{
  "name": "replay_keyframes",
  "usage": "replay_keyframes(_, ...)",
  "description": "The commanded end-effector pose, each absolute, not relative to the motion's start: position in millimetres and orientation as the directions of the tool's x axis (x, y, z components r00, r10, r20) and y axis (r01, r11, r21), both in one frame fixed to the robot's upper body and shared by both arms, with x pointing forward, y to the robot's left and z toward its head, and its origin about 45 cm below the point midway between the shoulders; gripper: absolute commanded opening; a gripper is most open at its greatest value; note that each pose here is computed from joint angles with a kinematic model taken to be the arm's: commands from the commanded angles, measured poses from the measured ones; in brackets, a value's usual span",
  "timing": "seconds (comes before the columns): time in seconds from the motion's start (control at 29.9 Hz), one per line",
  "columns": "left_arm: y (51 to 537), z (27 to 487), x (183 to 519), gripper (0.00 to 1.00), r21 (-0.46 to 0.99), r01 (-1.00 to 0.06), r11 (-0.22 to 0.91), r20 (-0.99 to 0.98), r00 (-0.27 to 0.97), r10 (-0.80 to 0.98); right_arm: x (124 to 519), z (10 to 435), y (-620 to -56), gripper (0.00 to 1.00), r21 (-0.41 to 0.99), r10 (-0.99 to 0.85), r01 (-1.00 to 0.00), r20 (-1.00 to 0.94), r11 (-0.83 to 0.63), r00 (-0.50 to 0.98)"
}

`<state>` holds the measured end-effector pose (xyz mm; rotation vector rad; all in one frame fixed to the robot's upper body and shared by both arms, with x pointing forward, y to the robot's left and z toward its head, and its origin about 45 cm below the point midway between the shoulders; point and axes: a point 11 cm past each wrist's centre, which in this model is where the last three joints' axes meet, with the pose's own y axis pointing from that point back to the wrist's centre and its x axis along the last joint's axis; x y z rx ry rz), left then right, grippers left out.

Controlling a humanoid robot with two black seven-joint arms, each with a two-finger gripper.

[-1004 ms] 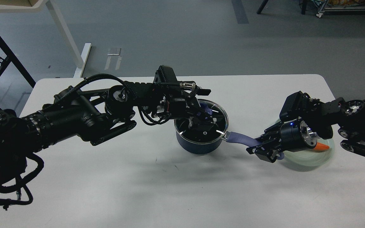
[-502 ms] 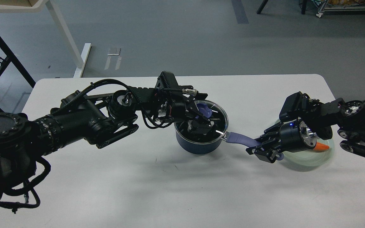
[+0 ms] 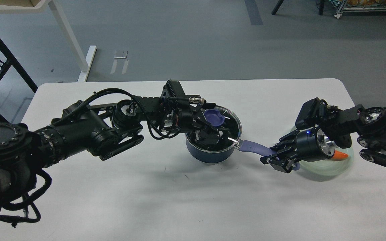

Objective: Open pot lid
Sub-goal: 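Lift the glass lid off the pan with the left gripper, then move the lid away from the pan and lower it onto the table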

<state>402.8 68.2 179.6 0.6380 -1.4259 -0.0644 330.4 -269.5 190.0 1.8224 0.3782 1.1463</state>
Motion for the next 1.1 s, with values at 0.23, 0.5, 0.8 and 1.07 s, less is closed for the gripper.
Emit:
replay_keyframes(0.23, 66, 190, 404, 0.41, 0.423, -0.326, 0.846, 0.906, 0.151, -0.395, 330, 190, -272, 0.34, 0.824, 0.653, -0.204, 0.548, -0.528, 0.523)
replay_keyframes(0.5, 102, 247, 426, 0.42, 0.361, -0.391, 0.847, 0.932, 0.129, -0.338, 330, 190, -272, 0.34, 0.825, 0.653, -0.204, 0.547, -0.527, 0.524)
replay_keyframes(0.8, 224, 275, 411, 0.43, 0.35, -0.515, 0.783, 0.937, 0.17, -0.306, 330, 190, -272, 0.34, 0.824, 0.653, -0.203, 0.547, -0.528, 0.524)
replay_keyframes(1.07, 335, 221, 365, 0.43, 0.379, -0.645, 0.664, 0.925, 0.237, -0.298, 330, 190, -272, 0.34, 0.824, 0.652, -0.205, 0.548, -0.528, 0.523)
